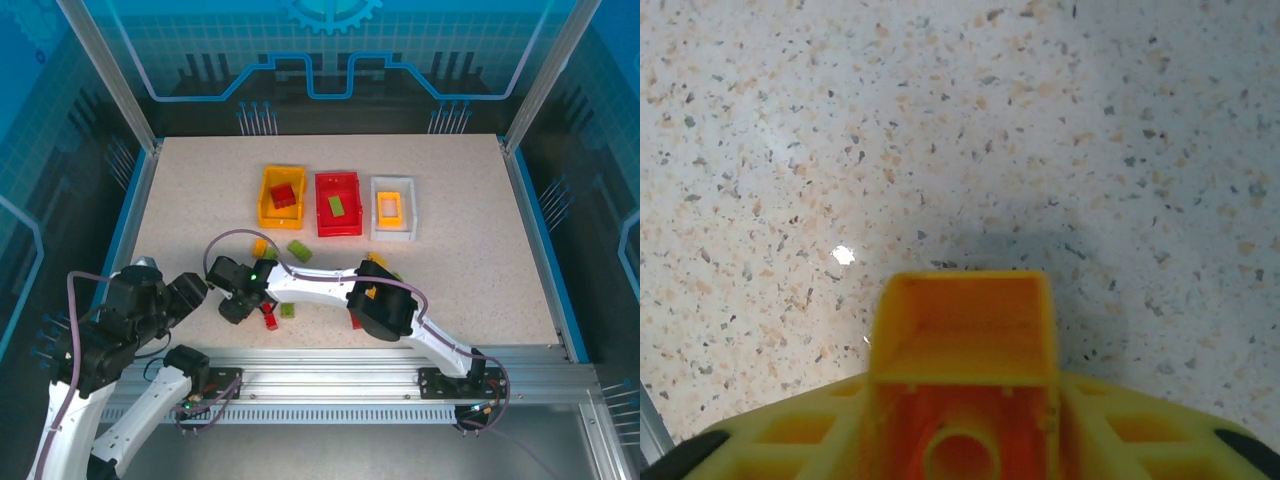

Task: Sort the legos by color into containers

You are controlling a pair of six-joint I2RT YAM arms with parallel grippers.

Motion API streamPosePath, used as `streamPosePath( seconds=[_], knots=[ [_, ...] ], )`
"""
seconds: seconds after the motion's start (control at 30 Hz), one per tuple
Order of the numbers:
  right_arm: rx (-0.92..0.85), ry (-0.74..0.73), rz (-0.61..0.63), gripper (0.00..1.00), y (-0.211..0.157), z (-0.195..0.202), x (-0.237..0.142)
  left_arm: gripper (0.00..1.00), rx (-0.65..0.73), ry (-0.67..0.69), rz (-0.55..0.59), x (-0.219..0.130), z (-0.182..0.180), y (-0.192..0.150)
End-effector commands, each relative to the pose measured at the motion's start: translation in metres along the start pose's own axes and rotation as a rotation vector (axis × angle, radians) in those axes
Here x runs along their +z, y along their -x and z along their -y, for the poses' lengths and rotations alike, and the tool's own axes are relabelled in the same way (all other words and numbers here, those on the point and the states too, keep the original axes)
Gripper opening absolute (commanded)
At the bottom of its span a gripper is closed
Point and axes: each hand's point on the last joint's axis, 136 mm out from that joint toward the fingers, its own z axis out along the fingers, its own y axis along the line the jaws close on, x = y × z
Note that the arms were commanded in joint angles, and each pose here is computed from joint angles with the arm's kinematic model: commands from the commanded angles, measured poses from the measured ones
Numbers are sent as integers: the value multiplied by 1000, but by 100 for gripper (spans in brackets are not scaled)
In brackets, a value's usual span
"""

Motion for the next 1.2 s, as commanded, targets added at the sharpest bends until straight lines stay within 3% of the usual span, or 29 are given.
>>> streamPosePath(
  seconds=[0.0,0.13,0.23,0.43,0.6,0.9,1.17],
  knots=[
    [26,-39,38,36,12,7,-18,68,2,13,-6,4,-3,-2],
    [71,-90,161,32,27,26,-76,70,42,-78,-39,9,23,-2],
    [166,-154,222,32,22,67,-122,71,85,-191,-106,18,58,-6],
    [470,-344,246,32,-35,195,-201,71,92,-404,-302,54,131,-21],
    [731,-475,215,33,-92,297,-240,71,196,-473,-342,76,186,-39],
    [900,-587,70,34,-122,409,-224,71,361,-473,-361,114,252,-87],
    [947,-601,-33,38,-133,446,-195,70,423,-404,-371,141,253,-111]
  ],
)
